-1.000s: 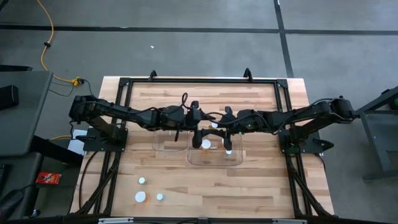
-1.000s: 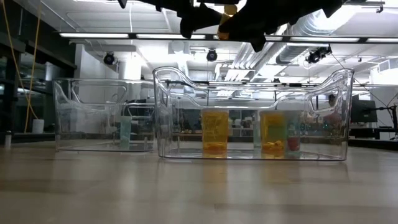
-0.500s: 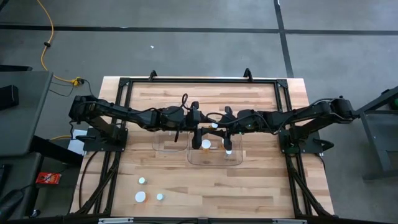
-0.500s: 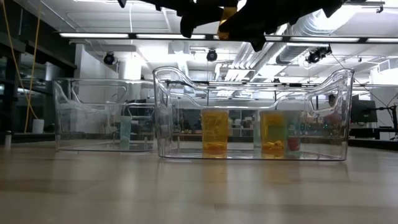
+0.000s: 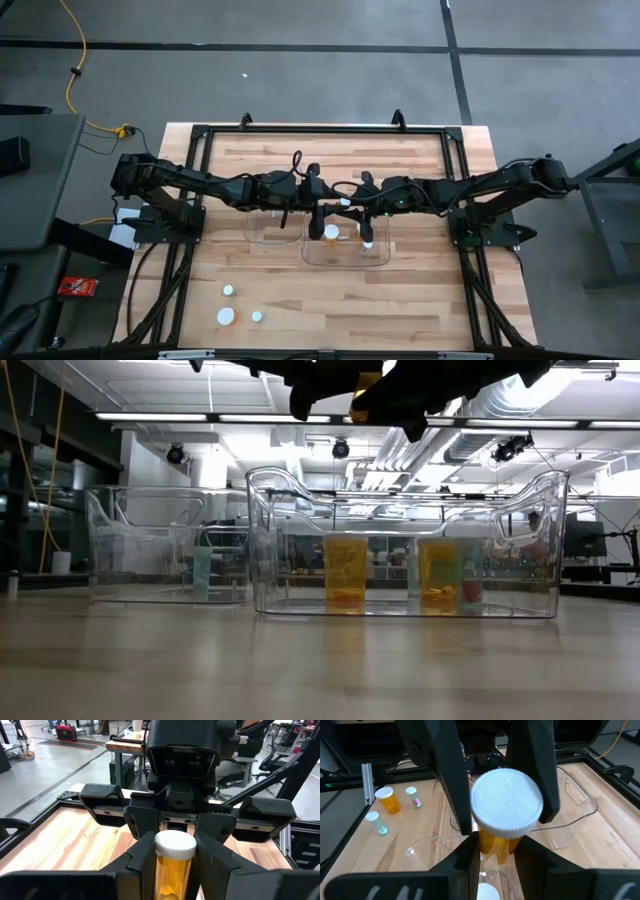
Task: Pick and place medicine bottles into bin by pill shape (circle, oval)
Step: Put the top orange tablet bottle into the left transparent bin
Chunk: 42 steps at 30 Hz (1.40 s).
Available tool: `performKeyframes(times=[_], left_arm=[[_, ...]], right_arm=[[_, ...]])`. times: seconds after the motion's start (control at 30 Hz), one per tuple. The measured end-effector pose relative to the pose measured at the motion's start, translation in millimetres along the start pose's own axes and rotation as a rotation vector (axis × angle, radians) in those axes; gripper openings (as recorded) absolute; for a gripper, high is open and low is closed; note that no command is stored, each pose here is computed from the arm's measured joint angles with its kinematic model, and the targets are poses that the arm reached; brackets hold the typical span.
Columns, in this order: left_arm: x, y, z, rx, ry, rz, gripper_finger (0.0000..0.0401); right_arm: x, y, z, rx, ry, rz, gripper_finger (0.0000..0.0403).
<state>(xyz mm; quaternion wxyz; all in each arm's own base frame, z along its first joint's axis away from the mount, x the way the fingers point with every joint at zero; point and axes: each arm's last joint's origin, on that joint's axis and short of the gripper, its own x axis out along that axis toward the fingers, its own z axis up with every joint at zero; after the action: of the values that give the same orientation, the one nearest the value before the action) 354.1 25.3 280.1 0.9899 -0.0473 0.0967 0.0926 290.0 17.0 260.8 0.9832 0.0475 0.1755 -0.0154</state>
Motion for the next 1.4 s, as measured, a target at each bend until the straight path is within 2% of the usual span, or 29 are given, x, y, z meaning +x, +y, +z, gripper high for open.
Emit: performKeyframes(times=[0.13,0.33,0.5,0.63,0.7,0.83,1.0,1.2,1.4], left_arm=[[-2.4,1.5,1.4,0.008,0.008,0.004,0.0104],[-15.7,8.7,8.5,0.040,0.047,0.025,0.0104],[-45.1,15.2,22.0,0.086,0.107,0.055,0.0104],[-78.1,19.1,31.6,0.102,0.138,0.119,0.0104],[-94.3,21.0,27.4,0.079,0.123,0.143,0.0104],[-119.0,22.2,-1.3,-0.004,0.062,0.190,0.0104],[-138.6,22.9,-55.3,-0.125,-0.029,0.211,0.0104],[-144.9,27.1,-114.4,-0.182,0.077,0.289,0.0104],[-143.4,36.6,-136.7,-0.145,0.148,0.393,0.0104]], right_arm=[[-1.5,-0.1,0.5,0.000,0.000,-0.002,0.0103],[-12.9,-4.0,1.7,-0.009,0.025,-0.106,0.0179],[-26.9,-10.7,5.4,-0.024,0.041,-0.144,0.0229],[-38.4,-16.4,9.0,-0.002,0.040,-0.164,0.0239],[-42.2,-18.6,10.6,0.009,0.036,-0.172,0.0239],[-44.4,-21.1,11.5,0.017,0.033,-0.185,0.0240],[-42.1,-21.2,9.1,0.024,0.049,-0.187,0.0240],[-41.1,-21.6,8.9,0.051,0.045,-0.199,0.0240],[-41.4,-22.9,9.1,0.073,0.036,-0.244,0.0240]])
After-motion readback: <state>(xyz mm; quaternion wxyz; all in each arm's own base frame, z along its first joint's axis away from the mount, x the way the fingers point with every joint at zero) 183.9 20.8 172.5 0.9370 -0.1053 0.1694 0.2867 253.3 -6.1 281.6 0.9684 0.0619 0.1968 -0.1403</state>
